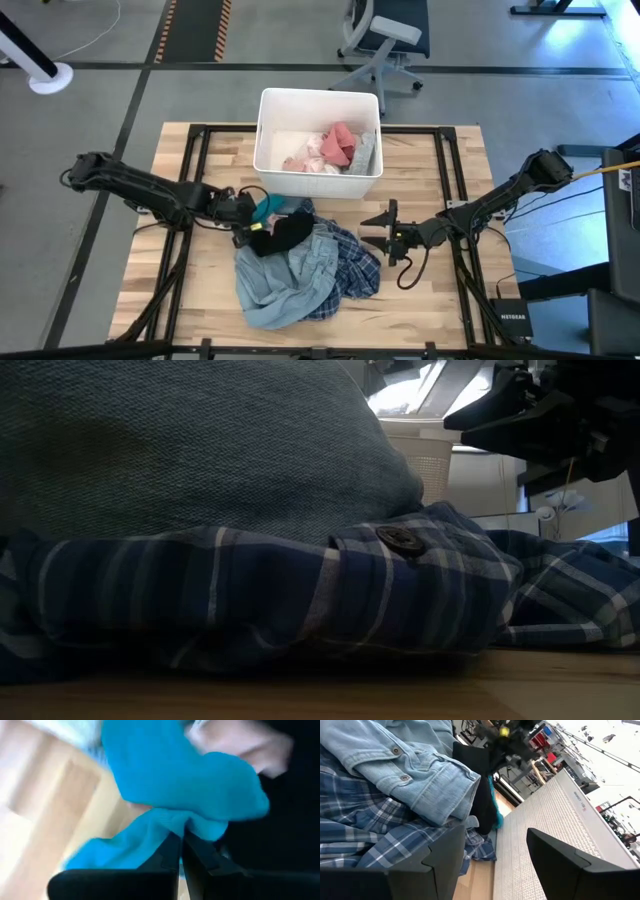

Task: Sort clothes
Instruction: Put the blue sock into the white laundry bin

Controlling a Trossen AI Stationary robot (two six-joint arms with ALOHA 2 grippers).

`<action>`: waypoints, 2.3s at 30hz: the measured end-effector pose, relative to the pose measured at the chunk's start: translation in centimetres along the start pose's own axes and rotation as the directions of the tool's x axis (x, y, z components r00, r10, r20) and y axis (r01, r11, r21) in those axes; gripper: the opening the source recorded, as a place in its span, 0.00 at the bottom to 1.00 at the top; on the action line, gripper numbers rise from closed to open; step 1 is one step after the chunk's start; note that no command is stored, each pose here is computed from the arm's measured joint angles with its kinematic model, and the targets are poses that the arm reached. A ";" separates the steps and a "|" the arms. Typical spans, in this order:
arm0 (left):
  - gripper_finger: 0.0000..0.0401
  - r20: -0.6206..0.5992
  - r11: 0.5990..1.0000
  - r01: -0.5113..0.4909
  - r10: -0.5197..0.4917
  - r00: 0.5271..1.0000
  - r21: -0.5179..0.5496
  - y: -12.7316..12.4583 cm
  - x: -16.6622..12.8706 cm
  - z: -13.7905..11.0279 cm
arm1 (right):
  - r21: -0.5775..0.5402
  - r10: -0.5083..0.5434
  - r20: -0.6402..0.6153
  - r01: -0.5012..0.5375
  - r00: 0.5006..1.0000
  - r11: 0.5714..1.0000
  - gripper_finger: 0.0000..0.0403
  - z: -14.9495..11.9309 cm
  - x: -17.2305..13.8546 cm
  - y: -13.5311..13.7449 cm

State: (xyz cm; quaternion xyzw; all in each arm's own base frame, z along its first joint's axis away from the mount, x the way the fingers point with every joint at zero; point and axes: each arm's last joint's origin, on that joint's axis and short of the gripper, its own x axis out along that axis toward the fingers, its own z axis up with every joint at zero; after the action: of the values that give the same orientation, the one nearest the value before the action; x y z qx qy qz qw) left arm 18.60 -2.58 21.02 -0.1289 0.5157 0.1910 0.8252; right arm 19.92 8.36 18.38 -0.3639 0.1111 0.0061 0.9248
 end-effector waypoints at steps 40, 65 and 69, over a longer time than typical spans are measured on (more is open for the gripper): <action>0.02 0.740 0.940 -0.326 0.289 0.607 -0.099 3.8 -16.7 14.2 | -0.005 0.007 -0.005 -0.007 1.000 1.000 0.58 -0.1 0.0 0.1; 0.36 0.371 0.970 -0.229 0.244 0.896 -0.086 5.2 -10.1 14.2 | -0.012 0.020 -0.012 -0.020 1.000 1.000 0.58 -0.2 0.0 0.2; 0.40 0.214 0.974 -0.214 0.224 0.951 -0.071 5.2 -9.8 12.5 | -0.011 0.025 -0.019 -0.025 1.000 1.000 0.58 -0.2 0.0 0.2</action>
State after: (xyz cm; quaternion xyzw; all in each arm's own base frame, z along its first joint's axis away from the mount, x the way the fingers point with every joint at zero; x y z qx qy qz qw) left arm 22.43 5.36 35.18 -0.0684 0.4274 0.3065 0.8478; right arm 19.85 8.35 18.07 -0.3677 0.1242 0.0149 0.9215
